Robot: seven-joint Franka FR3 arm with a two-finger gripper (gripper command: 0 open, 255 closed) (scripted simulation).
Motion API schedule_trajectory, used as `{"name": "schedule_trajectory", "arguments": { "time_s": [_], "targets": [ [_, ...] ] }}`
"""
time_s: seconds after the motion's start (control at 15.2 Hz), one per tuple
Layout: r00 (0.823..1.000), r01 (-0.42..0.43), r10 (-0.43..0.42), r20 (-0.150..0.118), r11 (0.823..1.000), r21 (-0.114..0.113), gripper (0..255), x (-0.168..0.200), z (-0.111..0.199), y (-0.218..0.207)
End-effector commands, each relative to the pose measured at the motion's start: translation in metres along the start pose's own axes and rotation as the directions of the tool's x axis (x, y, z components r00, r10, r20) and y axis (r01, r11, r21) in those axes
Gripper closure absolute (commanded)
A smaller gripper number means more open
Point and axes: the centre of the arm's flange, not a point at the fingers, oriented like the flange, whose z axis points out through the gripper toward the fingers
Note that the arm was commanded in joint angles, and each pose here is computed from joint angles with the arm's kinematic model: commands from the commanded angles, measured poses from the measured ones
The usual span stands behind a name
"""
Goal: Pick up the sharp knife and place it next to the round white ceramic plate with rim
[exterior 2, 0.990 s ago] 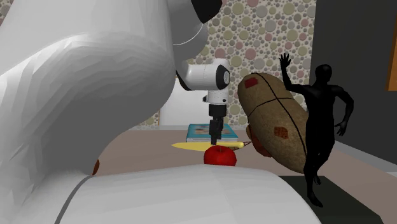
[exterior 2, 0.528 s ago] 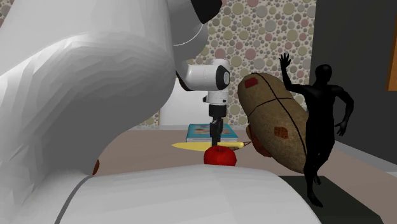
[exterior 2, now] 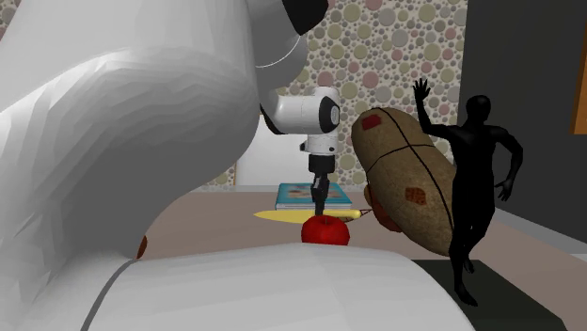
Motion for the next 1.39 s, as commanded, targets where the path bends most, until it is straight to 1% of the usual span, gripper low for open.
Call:
{"name": "schedule_trajectory", "arguments": {
  "time_s": [0.0,1.32],
  "targets": [
    [1.000,0.000,0.000,0.000,1.000,0.000,255,0.000,0.000,0.000],
    [1.000,0.000,0.000,0.000,1.000,0.000,255,0.002,-0.105,-0.005]
  ]
}}
